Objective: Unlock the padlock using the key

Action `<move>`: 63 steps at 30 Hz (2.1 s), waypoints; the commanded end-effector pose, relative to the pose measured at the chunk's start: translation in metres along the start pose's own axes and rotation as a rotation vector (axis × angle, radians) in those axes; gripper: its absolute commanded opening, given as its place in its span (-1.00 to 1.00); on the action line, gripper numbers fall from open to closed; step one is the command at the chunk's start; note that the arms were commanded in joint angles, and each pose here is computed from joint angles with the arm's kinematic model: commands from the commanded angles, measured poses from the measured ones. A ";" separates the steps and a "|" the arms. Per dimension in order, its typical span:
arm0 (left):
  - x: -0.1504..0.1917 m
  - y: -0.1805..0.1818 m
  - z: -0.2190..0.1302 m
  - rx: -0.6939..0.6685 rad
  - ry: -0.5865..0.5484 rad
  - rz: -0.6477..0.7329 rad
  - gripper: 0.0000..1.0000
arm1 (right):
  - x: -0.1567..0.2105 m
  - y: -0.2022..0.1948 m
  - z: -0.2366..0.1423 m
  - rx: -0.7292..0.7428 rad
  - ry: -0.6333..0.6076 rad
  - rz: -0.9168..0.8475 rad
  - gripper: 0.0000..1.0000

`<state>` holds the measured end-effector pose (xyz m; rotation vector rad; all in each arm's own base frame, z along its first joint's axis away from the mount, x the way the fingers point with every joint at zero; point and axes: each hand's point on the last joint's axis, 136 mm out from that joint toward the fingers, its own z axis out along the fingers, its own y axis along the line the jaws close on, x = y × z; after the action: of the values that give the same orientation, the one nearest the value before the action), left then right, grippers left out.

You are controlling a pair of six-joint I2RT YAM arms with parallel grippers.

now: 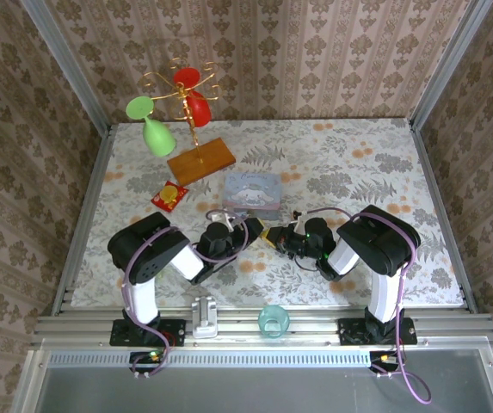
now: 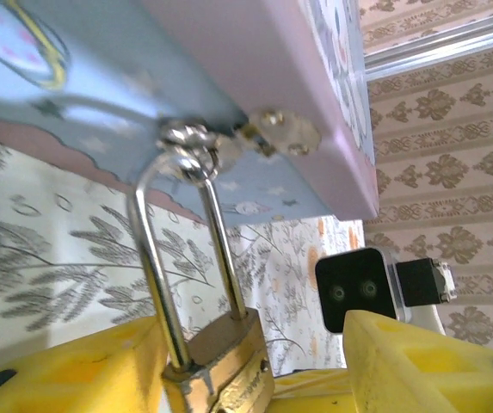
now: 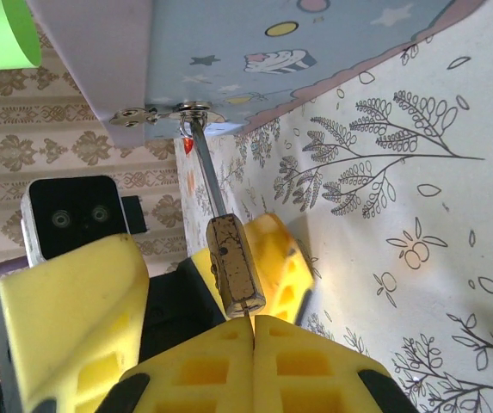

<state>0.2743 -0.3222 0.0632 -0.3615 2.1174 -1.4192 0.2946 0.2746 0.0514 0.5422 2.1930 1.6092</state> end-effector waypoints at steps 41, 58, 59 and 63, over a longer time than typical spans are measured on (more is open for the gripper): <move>-0.007 -0.013 0.001 0.011 0.003 0.027 -1.00 | -0.004 -0.038 -0.043 0.442 -0.004 -0.346 -0.21; -0.008 -0.025 0.001 0.052 0.000 -0.001 -1.00 | 0.014 -0.001 -0.023 0.569 0.154 -0.771 -0.29; -0.007 -0.025 0.001 0.054 0.003 -0.004 -1.00 | 0.015 -0.001 -0.019 0.556 0.153 -0.759 -0.30; -0.006 -0.024 0.002 0.058 0.004 -0.014 -1.00 | 0.024 0.000 -0.003 0.505 0.164 -0.763 -0.33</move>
<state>0.2738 -0.3194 0.0582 -0.3753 2.1718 -1.3879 0.2678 0.2635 0.0407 -0.2821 2.5448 0.6413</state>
